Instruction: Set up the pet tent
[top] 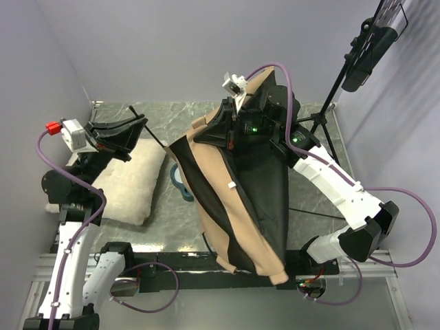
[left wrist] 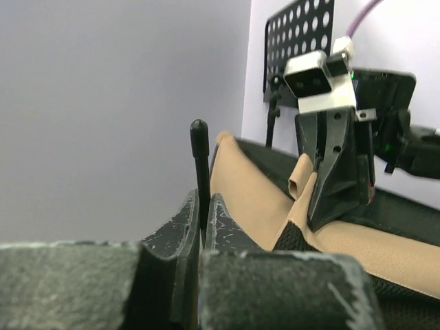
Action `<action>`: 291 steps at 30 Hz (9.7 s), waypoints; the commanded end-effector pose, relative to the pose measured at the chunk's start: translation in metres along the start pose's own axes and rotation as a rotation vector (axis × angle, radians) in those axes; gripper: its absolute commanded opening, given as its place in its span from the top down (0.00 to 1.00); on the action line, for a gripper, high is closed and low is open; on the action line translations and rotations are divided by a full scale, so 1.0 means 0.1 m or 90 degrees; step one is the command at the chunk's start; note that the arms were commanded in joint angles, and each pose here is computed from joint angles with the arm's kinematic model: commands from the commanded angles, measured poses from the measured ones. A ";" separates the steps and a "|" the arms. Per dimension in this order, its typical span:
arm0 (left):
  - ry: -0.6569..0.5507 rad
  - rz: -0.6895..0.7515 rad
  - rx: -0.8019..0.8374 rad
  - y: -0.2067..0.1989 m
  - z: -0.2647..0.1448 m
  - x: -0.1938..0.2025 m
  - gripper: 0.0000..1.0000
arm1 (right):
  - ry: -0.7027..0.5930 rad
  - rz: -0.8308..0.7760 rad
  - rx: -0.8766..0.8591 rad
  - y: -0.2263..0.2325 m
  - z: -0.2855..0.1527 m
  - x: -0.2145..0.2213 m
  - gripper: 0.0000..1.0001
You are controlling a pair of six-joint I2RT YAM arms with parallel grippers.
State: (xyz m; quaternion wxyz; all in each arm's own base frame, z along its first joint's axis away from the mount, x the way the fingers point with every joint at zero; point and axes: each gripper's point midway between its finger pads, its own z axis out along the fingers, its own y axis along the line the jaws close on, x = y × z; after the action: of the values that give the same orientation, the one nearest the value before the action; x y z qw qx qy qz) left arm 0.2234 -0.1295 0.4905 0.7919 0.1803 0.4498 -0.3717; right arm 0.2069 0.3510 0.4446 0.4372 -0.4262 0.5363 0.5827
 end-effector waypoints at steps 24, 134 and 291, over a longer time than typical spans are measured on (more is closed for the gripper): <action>0.409 0.153 0.259 -0.59 -0.09 0.96 0.99 | 0.049 -0.054 -0.083 0.29 0.28 -0.14 1.00; 0.474 0.157 0.229 -0.43 -0.11 1.38 0.99 | 0.386 0.096 0.050 -0.30 0.20 1.31 1.00; 0.406 0.197 0.413 -0.57 -0.18 1.57 0.99 | 0.201 -0.311 0.184 -0.70 -0.63 1.52 0.23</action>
State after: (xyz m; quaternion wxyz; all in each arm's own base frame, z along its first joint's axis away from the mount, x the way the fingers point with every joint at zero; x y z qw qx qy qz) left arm 0.2323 -0.2189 0.3241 0.5405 0.5803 0.5401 -0.2818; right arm 0.2275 0.2903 0.2643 0.4864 -0.5509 0.5931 0.3289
